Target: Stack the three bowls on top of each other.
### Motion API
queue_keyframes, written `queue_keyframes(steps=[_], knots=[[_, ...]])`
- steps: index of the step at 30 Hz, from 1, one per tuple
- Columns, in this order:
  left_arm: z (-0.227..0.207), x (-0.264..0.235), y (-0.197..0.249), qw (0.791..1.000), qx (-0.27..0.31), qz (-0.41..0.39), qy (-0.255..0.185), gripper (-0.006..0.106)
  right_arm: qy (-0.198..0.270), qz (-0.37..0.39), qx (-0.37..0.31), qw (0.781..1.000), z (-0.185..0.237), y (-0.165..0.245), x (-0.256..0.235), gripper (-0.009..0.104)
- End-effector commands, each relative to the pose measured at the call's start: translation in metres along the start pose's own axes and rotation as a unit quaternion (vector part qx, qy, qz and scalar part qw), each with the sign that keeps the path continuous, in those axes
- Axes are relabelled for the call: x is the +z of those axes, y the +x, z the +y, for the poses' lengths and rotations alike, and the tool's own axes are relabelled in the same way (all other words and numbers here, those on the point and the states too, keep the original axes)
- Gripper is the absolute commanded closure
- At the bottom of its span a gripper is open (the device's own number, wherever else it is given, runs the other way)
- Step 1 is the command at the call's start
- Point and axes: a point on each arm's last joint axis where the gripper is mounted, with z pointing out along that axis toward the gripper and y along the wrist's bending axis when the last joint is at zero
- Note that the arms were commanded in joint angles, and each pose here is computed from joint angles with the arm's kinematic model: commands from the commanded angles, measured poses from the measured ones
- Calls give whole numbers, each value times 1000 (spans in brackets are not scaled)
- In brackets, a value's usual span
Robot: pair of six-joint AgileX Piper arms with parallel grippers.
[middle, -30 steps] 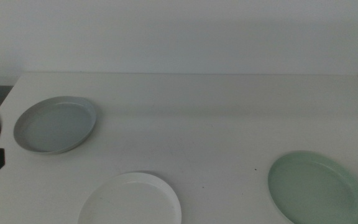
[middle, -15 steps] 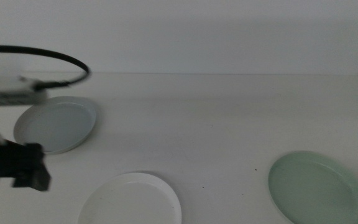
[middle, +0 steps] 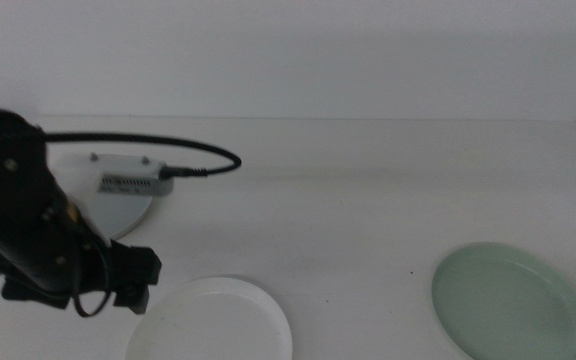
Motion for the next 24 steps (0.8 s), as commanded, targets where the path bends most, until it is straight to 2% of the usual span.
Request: queue_keyframes(steps=[1, 10, 20, 24], knots=[[-1, 14, 0, 1000, -7, 3, -3, 7, 2, -6, -5, 1000, 0, 0, 0, 15], [-4, 69, 10, 999, -41, 22, 17, 7, 2, -6, -5, 1000, 0, 0, 0, 15], [-6, 105, 6, 999, -41, 32, 17, 7, 2, -6, -5, 1000, 0, 0, 0, 15], [-8, 113, 6, 998, -30, 48, 23, 14, 2, -6, -5, 1000, 0, 0, 0, 15]])
